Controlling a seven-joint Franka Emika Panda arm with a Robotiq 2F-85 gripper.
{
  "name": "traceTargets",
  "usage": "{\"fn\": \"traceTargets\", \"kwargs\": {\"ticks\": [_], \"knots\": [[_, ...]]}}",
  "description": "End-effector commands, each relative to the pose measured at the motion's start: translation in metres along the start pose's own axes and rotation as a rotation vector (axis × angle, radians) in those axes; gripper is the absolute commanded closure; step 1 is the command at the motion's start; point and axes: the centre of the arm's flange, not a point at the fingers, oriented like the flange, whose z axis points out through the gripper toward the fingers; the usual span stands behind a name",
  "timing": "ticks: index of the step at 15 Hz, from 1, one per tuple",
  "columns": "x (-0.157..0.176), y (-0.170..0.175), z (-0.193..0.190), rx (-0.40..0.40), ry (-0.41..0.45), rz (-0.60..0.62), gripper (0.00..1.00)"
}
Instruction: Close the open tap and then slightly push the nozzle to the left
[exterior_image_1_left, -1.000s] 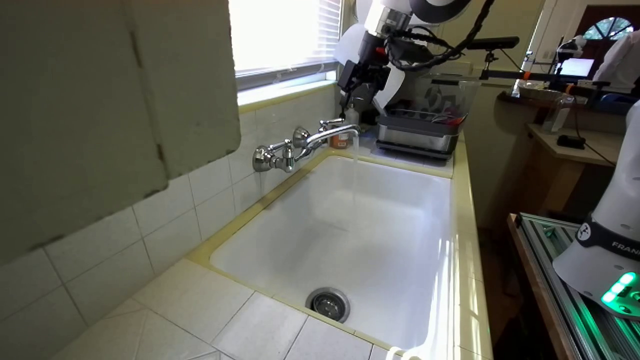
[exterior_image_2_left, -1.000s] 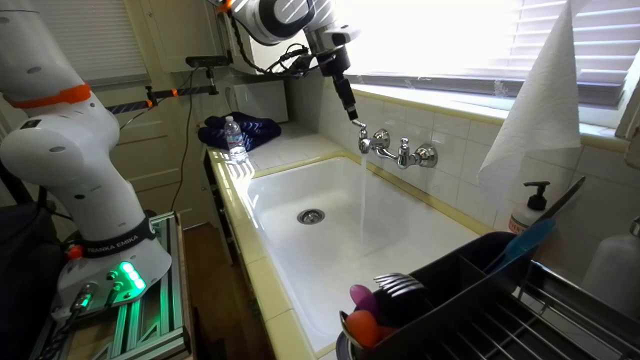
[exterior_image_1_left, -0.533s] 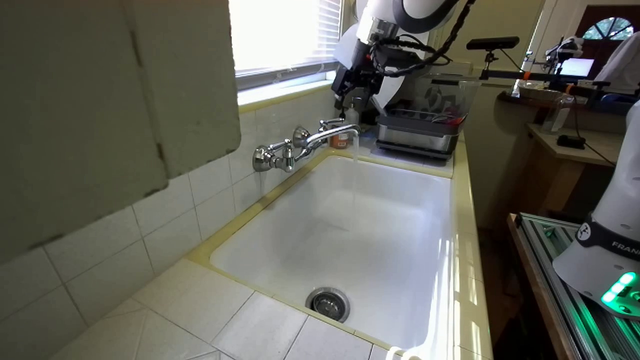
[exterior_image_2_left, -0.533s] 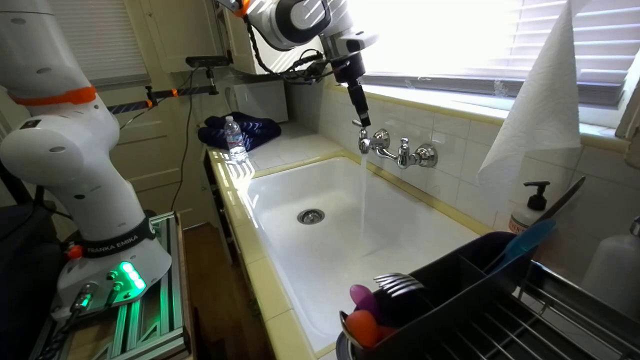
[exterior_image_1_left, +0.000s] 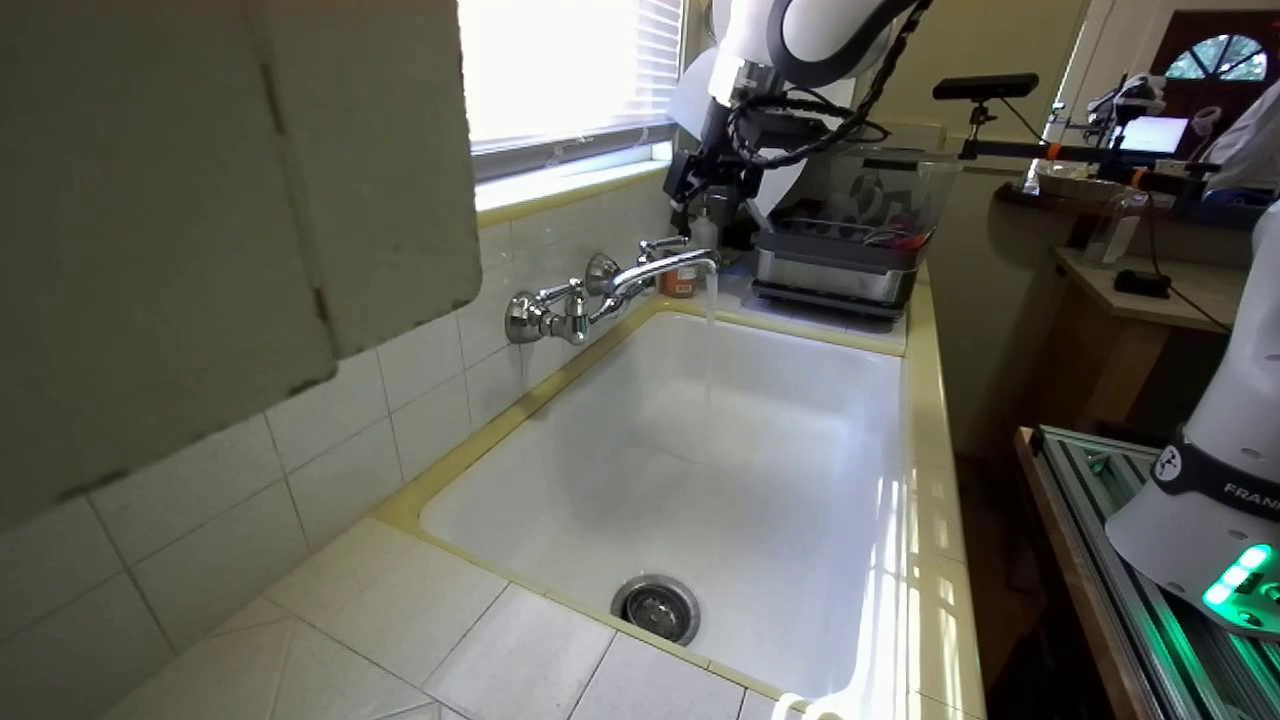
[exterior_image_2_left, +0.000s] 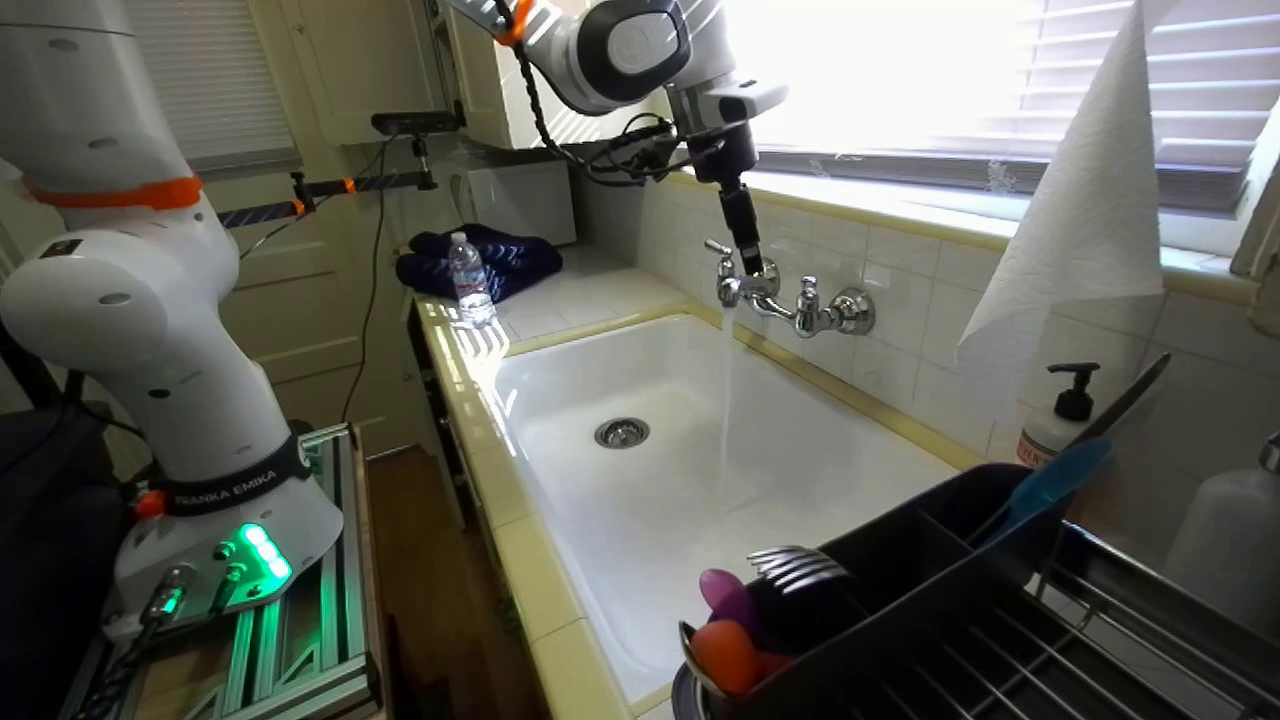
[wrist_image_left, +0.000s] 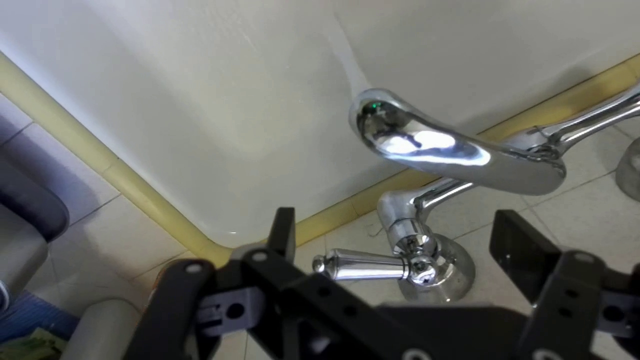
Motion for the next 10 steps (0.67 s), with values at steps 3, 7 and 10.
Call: {"fn": "traceTargets", "kwargs": {"ticks": [3,7,10], "knots": [[0.012,0.012,0.014,-0.024,0.000,0.035,0.00],[0.018,0.023,0.025,-0.043,-0.012,0.042,0.00],[0.023,0.030,0.034,-0.056,-0.025,0.051,0.00]]}}
